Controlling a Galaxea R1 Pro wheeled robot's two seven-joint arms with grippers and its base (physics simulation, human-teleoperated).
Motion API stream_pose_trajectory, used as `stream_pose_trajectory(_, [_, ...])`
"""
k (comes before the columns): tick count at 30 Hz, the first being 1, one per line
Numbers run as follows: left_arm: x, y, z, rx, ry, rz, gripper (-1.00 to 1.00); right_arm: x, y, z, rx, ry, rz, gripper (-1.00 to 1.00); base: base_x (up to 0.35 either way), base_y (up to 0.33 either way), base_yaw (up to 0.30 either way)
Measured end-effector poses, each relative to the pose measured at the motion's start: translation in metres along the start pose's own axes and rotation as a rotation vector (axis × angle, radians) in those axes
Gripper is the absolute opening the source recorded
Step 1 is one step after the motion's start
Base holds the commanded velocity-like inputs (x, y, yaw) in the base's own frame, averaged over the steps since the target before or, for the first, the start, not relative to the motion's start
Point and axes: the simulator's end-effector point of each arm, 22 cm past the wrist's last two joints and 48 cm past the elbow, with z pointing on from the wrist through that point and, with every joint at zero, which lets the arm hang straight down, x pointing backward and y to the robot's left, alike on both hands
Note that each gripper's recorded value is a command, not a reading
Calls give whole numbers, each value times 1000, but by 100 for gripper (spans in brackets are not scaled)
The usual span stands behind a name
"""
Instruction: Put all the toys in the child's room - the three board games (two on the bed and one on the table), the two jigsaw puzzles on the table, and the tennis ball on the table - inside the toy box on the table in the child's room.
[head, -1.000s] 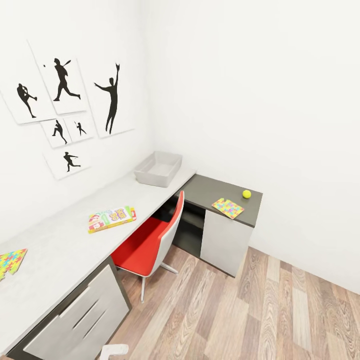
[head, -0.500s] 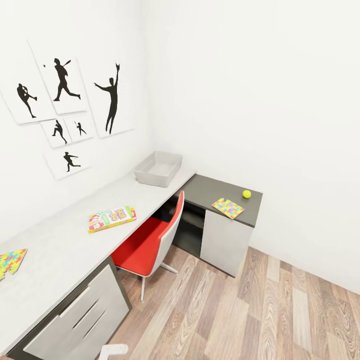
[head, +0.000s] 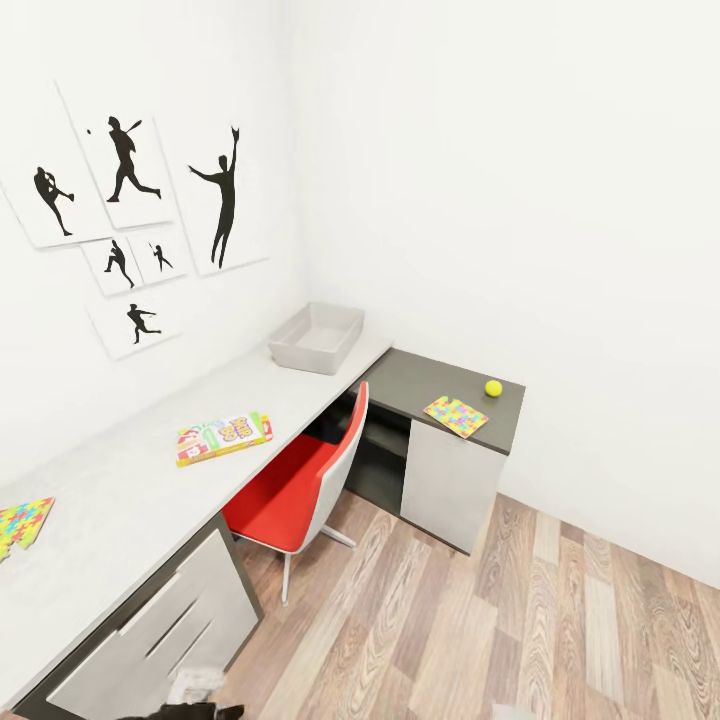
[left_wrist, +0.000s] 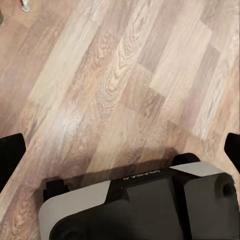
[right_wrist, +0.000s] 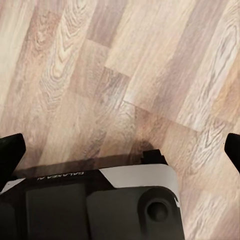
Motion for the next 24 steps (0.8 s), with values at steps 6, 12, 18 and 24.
stream_pose_trajectory(6, [-74, -4, -42, 149, -48, -56, 100, -63, 12, -10, -46, 4, 13, 100, 0, 0, 0])
stream_pose_trajectory(12, [-146, -16, -91, 252, -144, -104, 100, -180, 21, -61, -95, -101, 77, 100, 0, 0, 0])
stream_pose_trajectory(18, [-190, -9, -147, 311, -221, -131, 100, -253, 25, -128, -129, -185, 79, 100, 0, 0, 0])
stream_pose_trajectory(24, [-211, -21, -202, 461, -237, -105, 100, -284, 36, -183, -193, -226, 86, 100, 0, 0, 0])
